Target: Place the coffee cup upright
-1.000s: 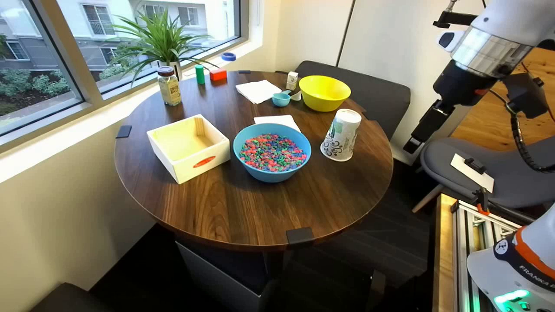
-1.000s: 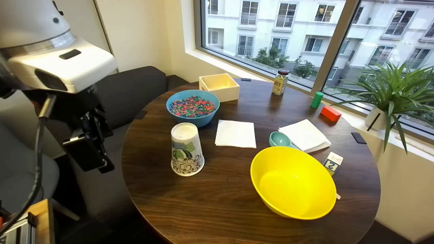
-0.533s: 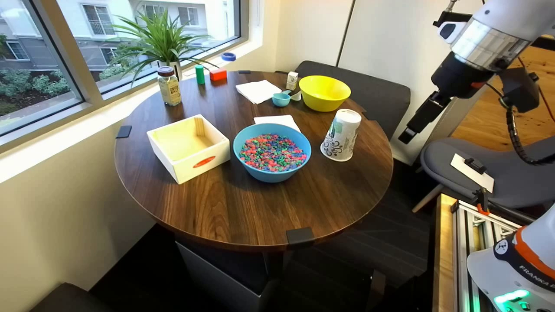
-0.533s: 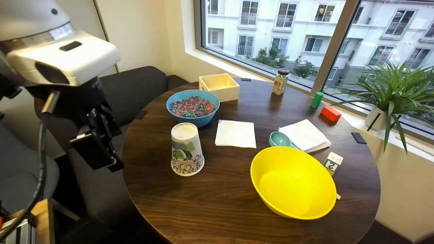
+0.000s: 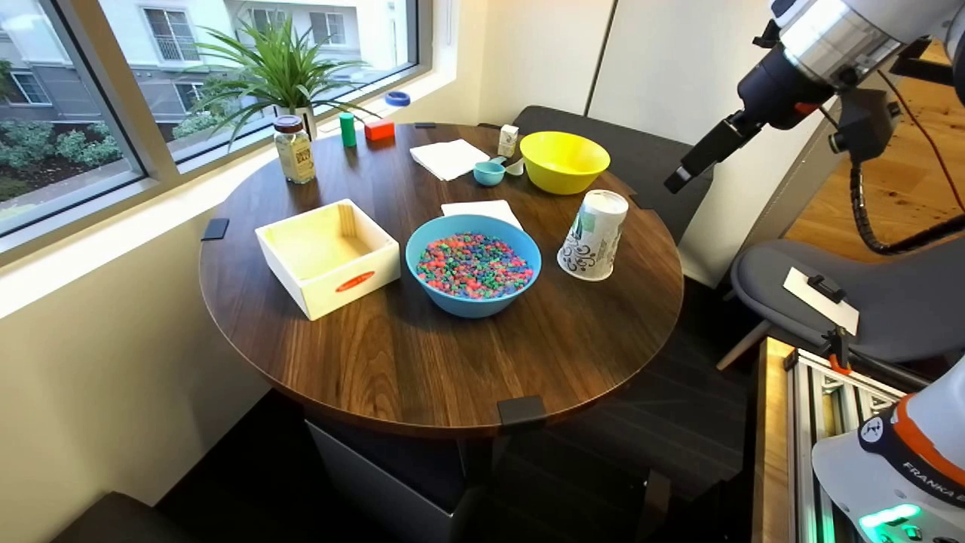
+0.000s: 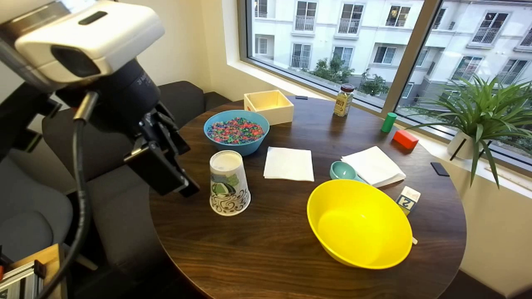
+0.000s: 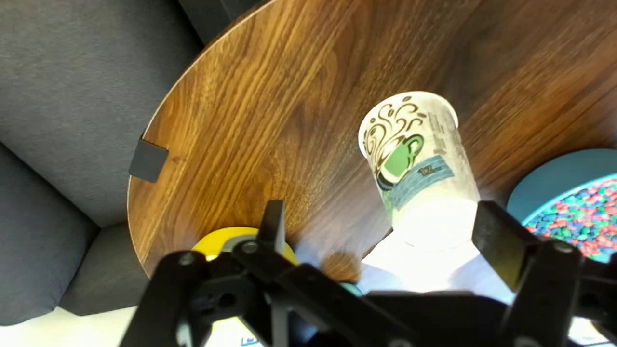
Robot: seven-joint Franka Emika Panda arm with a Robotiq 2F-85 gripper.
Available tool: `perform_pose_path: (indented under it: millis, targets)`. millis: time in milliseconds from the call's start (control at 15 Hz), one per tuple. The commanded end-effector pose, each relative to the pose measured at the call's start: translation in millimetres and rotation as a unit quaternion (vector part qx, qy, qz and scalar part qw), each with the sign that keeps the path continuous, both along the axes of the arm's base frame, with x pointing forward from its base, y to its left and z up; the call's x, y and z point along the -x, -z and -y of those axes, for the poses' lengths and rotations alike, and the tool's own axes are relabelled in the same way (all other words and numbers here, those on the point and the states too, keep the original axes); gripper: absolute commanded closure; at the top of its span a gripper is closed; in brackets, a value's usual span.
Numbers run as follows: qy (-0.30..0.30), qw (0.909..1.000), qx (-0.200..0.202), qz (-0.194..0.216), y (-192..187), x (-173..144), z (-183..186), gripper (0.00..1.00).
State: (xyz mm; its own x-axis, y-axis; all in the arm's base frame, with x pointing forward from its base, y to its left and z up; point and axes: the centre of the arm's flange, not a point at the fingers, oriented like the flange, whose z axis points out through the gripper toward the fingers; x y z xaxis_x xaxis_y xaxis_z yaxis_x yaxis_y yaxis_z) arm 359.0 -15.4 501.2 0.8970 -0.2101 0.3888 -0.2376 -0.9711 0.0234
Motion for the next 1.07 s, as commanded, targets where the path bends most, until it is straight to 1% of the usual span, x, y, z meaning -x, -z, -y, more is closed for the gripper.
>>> perform_pose_path:
  millis: [0, 67, 200, 333, 533, 600, 667, 733, 800, 867, 1000]
  targets:
    - [0.006, 1.0, -0.003, 0.006, 8, -29, 9, 0.0]
    - [0.012, 0.9999, -0.001, 0.013, 9, -34, 11, 0.0]
    - [0.011, 0.9999, -0.005, 0.009, 12, -45, 14, 0.0]
    - [0.014, 0.9999, -0.004, -0.002, 19, -55, 16, 0.0]
    - [0.014, 0.9996, -0.018, -0.019, 31, -65, 17, 0.0]
    - [0.014, 0.9994, -0.019, -0.023, 34, -68, 17, 0.01]
    - [0.014, 0.9993, -0.021, -0.026, 36, -71, 17, 0.05]
    - [0.014, 0.9992, -0.023, -0.029, 38, -73, 17, 0.12]
    - [0.016, 0.9991, -0.025, -0.03, 40, -75, 17, 0.29]
    - [0.017, 0.999, -0.029, -0.03, 40, -78, 17, 0.4]
    - [0.016, 0.9988, -0.036, -0.03, 41, -81, 16, 0.55]
